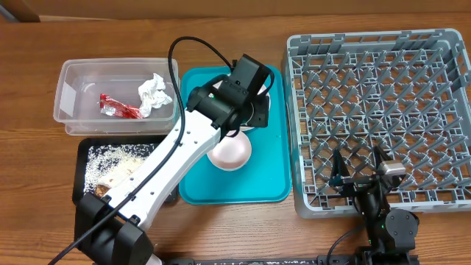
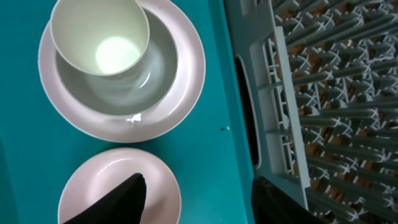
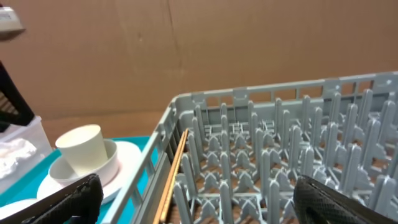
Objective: Sort waste into correct bins and load items into the dishwasher
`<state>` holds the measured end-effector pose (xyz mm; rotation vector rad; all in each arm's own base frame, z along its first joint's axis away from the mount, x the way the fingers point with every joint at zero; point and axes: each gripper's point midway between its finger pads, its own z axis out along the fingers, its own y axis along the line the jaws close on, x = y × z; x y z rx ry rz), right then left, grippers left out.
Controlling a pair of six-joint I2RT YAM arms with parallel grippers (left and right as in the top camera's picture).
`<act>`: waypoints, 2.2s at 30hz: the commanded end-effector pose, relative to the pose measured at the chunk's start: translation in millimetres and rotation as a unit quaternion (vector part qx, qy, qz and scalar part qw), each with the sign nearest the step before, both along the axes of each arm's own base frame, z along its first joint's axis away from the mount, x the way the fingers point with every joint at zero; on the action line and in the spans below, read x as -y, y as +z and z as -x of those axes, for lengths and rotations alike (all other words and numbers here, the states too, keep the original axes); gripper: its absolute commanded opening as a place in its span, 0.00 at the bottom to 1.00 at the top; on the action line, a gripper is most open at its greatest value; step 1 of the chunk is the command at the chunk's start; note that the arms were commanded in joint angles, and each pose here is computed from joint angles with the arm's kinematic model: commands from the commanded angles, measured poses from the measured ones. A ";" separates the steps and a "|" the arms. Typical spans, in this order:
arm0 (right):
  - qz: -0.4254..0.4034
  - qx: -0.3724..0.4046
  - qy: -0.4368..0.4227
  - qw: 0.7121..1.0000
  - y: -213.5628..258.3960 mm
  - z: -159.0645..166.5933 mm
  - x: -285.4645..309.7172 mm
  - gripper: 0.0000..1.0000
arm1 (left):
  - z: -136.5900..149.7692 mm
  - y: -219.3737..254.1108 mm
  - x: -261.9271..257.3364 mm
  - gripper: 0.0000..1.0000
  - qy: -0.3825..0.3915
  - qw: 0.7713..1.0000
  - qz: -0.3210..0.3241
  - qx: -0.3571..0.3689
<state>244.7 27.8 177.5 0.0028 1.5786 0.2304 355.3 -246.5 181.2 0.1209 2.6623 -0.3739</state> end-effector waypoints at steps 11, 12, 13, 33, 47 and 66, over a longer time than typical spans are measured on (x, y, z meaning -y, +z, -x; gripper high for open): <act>-0.041 -0.031 0.030 0.998 78.4 25.4 -9.5 1.00 | -42.4 18.9 -46.8 0.56 0.106 0.993 0.054 0.013; -0.040 -0.036 0.030 0.998 88.2 27.1 -9.4 1.00 | -45.7 20.2 -49.2 0.56 0.110 0.992 0.057 0.018; -0.040 -0.044 0.030 0.998 102.3 28.7 -9.5 1.00 | -48.7 21.4 -50.9 0.56 0.113 0.992 0.059 0.022; -0.142 -0.280 0.287 0.905 196.7 -61.4 -101.5 1.00 | -73.1 -10.9 -60.2 0.47 0.142 0.989 0.022 0.026; -0.131 -0.438 0.176 0.872 79.1 -123.9 -77.0 1.00 | -103.4 -83.0 -65.7 0.46 0.176 0.984 0.007 -0.011; -0.115 -0.451 0.133 0.875 63.5 -132.9 -63.6 1.00 | -111.3 -89.1 -78.3 0.24 0.194 0.981 0.013 -0.013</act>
